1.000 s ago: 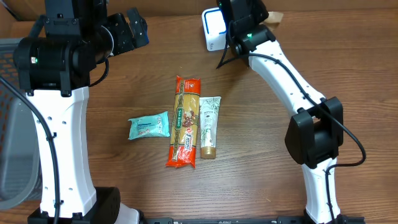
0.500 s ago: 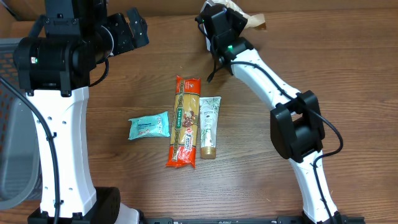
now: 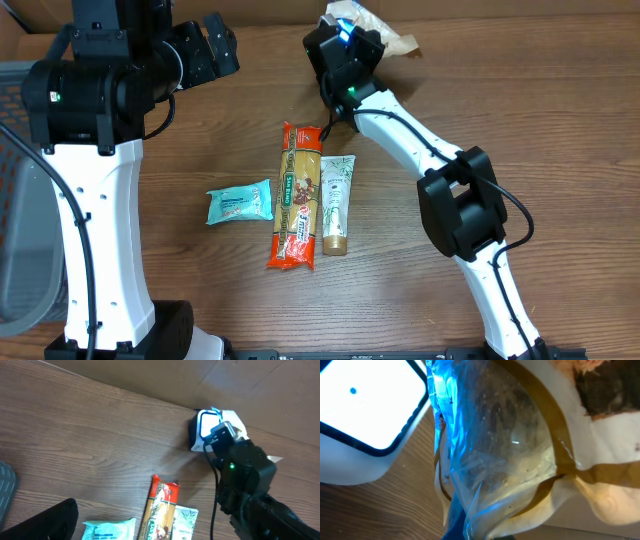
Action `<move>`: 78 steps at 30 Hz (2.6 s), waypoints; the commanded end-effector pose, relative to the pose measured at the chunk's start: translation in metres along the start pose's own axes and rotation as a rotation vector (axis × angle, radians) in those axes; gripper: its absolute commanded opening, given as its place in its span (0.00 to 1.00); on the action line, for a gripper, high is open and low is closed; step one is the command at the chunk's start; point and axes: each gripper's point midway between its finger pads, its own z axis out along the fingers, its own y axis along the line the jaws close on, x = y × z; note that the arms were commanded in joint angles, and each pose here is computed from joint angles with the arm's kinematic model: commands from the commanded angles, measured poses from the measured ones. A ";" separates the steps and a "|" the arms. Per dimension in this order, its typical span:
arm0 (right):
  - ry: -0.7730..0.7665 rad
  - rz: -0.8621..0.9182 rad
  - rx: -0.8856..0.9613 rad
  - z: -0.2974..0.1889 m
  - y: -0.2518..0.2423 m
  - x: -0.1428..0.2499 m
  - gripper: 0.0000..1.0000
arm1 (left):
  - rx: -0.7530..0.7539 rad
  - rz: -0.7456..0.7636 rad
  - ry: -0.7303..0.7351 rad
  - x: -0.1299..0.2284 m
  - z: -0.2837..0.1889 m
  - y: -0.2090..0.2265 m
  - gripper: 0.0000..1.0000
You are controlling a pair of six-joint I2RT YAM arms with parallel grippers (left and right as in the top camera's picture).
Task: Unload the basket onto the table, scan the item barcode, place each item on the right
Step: 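Carry the pouch to the white scanner and hold it in front, then move the pouch to the table's right side and release it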
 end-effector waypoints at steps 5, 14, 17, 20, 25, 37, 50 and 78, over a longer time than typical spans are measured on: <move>0.006 0.040 0.041 0.000 -0.005 -0.002 0.04 | -0.009 -0.019 -0.008 -0.003 0.001 0.002 1.00; 0.016 0.016 0.029 0.000 -0.001 0.001 0.04 | -0.009 -0.019 -0.008 -0.003 0.001 0.002 1.00; 0.018 0.013 0.030 -0.002 -0.001 0.001 0.04 | -0.009 -0.019 -0.008 -0.003 0.001 0.002 1.00; 0.006 0.054 0.051 -0.014 -0.018 -0.004 0.04 | -0.009 -0.019 -0.008 -0.003 0.001 0.002 1.00; -0.011 0.191 0.091 -0.048 -0.086 -0.001 0.04 | -0.009 -0.019 -0.008 -0.003 0.001 0.002 0.99; 0.028 0.950 -0.658 -0.132 -0.157 0.095 0.04 | -0.009 -0.019 -0.008 -0.003 0.001 0.002 0.99; 0.866 1.839 -0.675 -0.041 -0.101 0.308 0.04 | -0.009 -0.019 -0.008 -0.003 0.001 0.002 1.00; 1.065 1.553 -0.735 -0.084 -0.042 0.378 0.70 | -0.009 -0.019 -0.008 -0.003 0.001 0.002 1.00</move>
